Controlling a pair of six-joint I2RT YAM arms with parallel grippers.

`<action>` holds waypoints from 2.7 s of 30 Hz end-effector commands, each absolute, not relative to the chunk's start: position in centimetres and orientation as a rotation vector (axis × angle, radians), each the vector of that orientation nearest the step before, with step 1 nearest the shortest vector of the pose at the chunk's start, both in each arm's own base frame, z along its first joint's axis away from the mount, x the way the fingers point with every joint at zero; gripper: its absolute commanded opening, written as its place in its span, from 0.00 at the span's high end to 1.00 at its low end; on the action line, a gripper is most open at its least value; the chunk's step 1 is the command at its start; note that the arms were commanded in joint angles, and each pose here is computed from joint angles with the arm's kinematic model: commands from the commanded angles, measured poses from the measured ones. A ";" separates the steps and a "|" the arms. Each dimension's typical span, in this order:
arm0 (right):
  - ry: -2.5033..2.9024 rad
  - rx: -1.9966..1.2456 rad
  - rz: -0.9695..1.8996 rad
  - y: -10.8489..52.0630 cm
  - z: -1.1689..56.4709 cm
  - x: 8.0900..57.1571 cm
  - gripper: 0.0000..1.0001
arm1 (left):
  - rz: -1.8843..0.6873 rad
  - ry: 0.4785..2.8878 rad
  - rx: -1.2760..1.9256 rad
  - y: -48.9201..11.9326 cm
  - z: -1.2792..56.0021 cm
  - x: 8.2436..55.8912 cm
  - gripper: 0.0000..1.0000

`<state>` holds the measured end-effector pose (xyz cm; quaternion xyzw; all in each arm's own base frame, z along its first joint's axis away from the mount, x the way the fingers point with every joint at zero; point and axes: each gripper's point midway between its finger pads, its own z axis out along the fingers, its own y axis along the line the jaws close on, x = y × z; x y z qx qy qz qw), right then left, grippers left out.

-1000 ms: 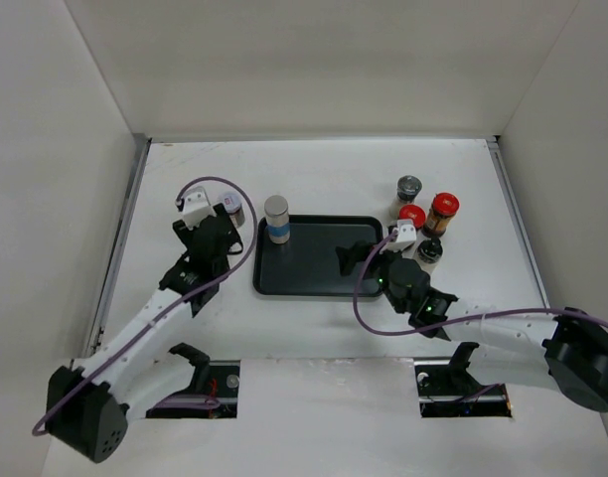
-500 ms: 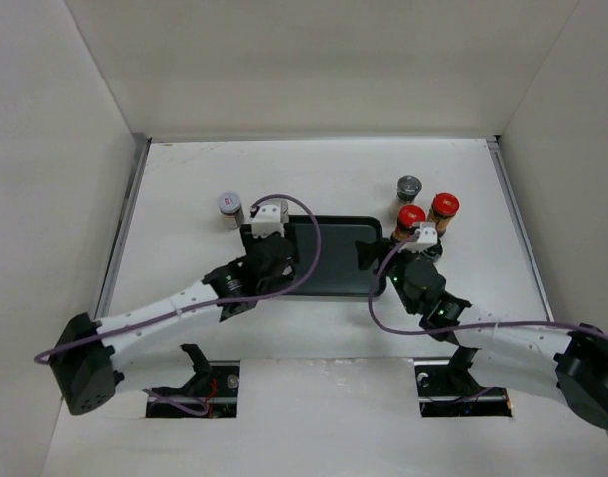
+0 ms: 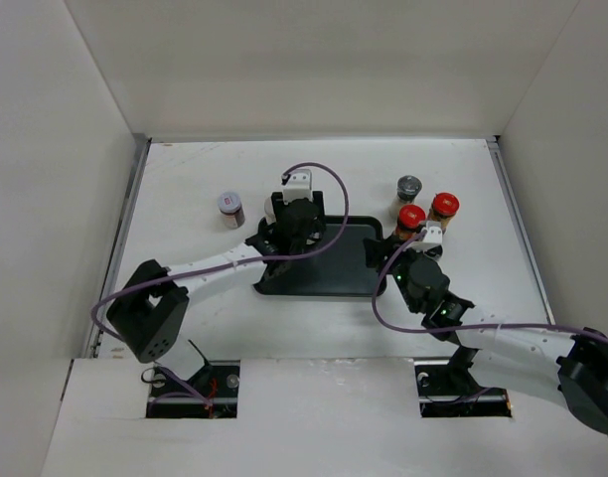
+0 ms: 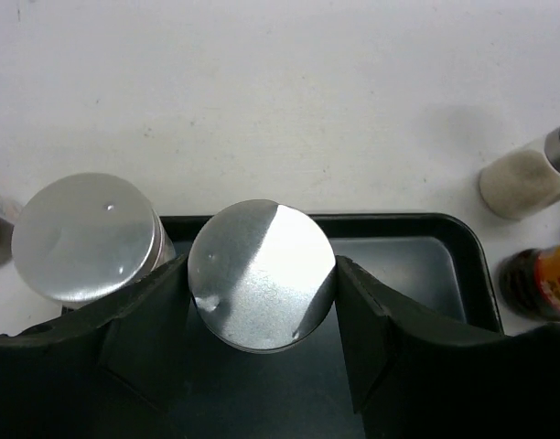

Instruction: Organize the condiment bottles

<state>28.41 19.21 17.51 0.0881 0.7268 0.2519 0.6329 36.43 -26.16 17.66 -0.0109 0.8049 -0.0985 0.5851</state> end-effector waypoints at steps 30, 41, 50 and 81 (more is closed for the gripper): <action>1.619 0.213 0.629 19.6 19.0 28.5 0.37 | -0.362 1.623 -0.077 -27.4 27.5 38.2 0.13; 1.629 0.203 0.635 19.9 18.9 28.5 0.43 | -0.201 1.608 -0.406 -12.1 28.5 39.0 0.18; 1.635 0.194 0.624 20.2 18.8 28.6 0.35 | -0.013 1.883 -0.459 -7.7 18.4 43.4 0.10; 1.638 0.175 0.637 20.6 18.9 28.5 0.21 | 0.059 1.819 -0.528 -4.8 17.9 41.8 0.65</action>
